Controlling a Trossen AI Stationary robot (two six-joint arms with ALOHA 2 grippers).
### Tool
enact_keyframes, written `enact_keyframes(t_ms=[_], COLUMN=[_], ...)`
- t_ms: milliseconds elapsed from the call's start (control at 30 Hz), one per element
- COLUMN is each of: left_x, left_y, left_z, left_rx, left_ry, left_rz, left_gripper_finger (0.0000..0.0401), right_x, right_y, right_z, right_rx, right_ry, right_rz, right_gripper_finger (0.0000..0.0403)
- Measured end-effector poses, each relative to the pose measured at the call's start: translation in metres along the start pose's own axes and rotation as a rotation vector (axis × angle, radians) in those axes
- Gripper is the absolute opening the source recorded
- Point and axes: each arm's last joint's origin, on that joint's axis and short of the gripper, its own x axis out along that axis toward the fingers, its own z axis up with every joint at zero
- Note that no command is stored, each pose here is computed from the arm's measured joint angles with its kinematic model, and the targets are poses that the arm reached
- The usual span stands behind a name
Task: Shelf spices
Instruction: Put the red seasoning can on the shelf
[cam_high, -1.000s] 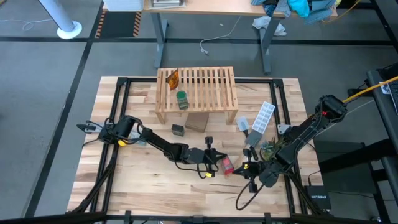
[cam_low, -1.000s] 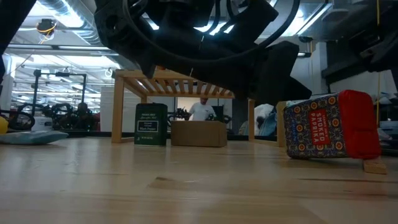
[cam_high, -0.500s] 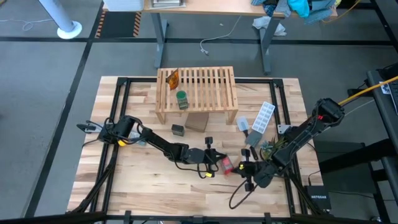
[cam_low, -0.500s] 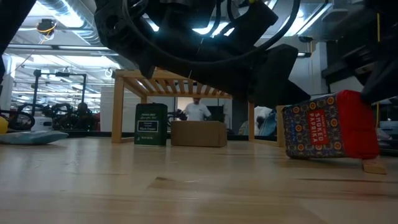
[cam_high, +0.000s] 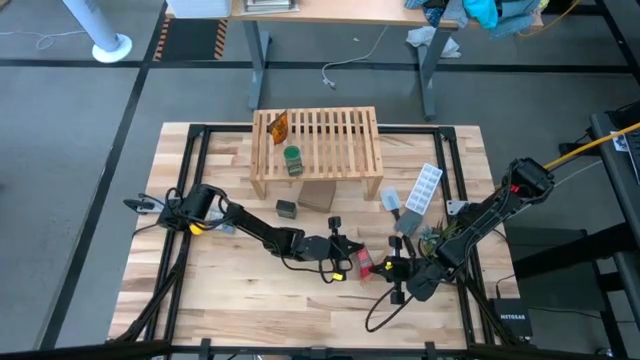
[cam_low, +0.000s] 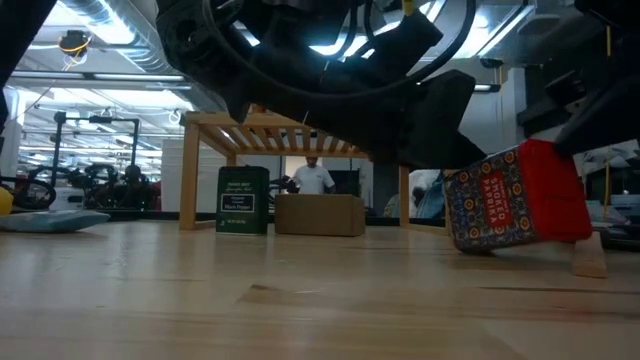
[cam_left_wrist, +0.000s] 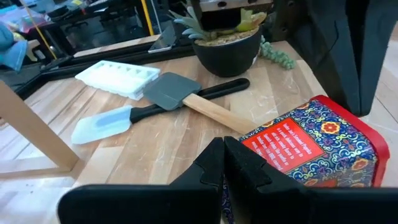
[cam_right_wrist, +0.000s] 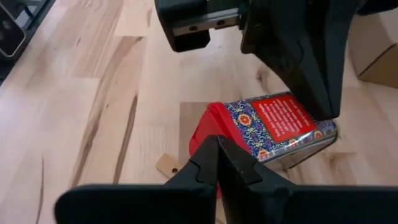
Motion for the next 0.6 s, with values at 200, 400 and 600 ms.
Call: enact_keyframes(t_ms=[200,400,600], left_x=[0.001,0.002,0.005], left_y=[0.002,0.005,0.006], left_z=[-0.001,-0.003,-0.012], left_rx=[-0.017,-0.017,-0.020], left_ry=[0.010,0.015,0.062], left_rz=[0.010,0.023,-0.014], left_gripper_finger=[0.0005,0.0005,0.0005], right_x=[0.000,0.004,0.012], right_y=[-0.002,-0.009,-0.022], right_z=[0.002,0.007,0.014], right_rx=[0.003,0.032,0.027], right_ry=[-0.042,-0.062,-0.077], right_rz=[-0.065,-0.108,-0.185], right_gripper_finger=[0.0007,0.0007,0.0007])
